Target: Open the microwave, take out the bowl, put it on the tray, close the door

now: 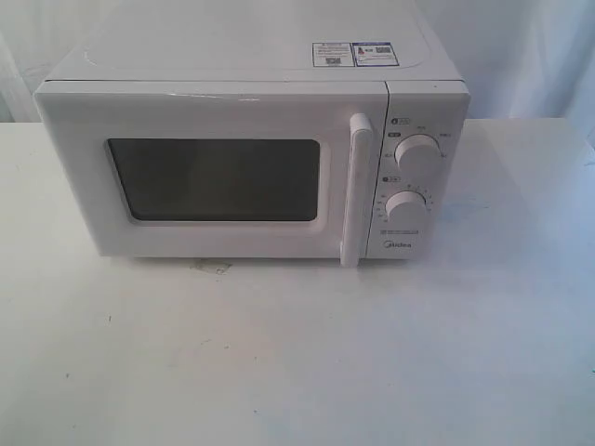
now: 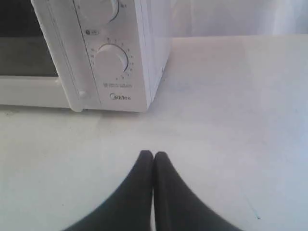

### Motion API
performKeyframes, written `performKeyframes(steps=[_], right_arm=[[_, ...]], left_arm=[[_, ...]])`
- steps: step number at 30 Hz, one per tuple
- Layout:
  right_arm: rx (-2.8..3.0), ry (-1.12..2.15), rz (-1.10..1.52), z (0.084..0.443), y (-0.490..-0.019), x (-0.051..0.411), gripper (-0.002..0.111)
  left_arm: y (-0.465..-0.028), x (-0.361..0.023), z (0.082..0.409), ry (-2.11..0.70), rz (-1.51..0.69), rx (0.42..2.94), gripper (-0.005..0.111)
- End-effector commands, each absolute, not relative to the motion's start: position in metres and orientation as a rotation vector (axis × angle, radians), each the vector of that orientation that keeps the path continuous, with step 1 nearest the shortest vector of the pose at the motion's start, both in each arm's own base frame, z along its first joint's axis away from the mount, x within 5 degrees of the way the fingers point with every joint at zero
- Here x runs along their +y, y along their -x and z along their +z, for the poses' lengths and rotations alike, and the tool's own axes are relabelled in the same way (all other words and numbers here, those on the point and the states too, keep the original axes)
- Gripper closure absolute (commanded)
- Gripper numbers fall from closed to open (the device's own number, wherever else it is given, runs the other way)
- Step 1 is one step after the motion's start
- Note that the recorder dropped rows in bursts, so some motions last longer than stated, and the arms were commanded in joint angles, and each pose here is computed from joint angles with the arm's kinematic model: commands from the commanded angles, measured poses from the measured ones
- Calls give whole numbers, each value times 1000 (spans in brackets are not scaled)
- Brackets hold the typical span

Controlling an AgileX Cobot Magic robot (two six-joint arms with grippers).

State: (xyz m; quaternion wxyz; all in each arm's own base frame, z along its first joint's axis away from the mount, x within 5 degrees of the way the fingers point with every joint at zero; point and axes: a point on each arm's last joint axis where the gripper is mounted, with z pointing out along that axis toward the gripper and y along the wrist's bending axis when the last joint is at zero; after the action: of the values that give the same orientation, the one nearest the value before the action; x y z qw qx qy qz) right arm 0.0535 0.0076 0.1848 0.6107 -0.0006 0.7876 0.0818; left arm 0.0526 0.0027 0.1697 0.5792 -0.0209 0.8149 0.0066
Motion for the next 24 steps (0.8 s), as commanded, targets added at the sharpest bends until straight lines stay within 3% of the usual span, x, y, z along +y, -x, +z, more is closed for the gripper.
performKeyframes(steps=[1, 12, 17, 24], right_arm=[[1692, 15, 172, 195, -55, 7, 108], [1243, 38, 154, 235, -51, 6, 108], [979, -39, 293, 256, -41, 5, 108], [1057, -9, 323, 294, -40, 9, 108]], left_arm=[[-53, 3, 169, 55, 15, 1901, 107], [-53, 3, 169, 55, 15, 1901, 107], [-53, 3, 169, 55, 15, 1901, 107], [-53, 3, 169, 55, 15, 1901, 107]])
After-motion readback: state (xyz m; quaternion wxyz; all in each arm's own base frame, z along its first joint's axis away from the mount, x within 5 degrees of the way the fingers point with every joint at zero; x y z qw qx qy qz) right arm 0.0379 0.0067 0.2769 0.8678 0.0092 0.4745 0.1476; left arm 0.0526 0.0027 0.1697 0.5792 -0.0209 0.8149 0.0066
